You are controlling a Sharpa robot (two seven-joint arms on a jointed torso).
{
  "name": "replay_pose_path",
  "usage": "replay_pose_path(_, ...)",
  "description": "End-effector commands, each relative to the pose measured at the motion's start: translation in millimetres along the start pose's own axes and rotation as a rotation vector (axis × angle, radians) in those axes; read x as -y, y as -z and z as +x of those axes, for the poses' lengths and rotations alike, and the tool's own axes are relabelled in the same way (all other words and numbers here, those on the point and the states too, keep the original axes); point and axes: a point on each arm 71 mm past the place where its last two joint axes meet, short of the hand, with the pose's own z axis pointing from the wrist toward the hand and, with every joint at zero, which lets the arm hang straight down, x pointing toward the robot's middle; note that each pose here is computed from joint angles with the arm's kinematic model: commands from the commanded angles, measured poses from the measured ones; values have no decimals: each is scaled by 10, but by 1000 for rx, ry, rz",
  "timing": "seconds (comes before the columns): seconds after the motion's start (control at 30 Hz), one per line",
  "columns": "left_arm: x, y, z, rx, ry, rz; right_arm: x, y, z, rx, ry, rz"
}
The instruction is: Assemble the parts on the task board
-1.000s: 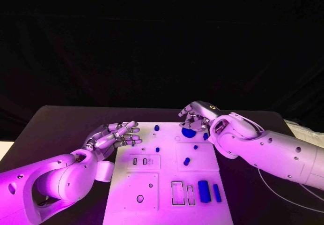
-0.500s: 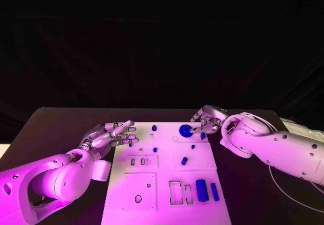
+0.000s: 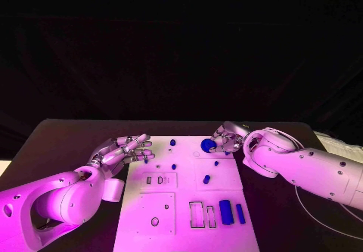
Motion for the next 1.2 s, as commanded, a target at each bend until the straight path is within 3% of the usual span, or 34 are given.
replay_pose_path(0.03,12,-6,26,-22,11,9,-28,-2,3,13,8,-4)
replay_pose_path(1.03,4,-14,45,-40,17,1,-85,-70,88,-3,100,5)
replay_pose_path(1.2,3,-14,50,-44,18,1,-122,-58,92,33,120,-11)
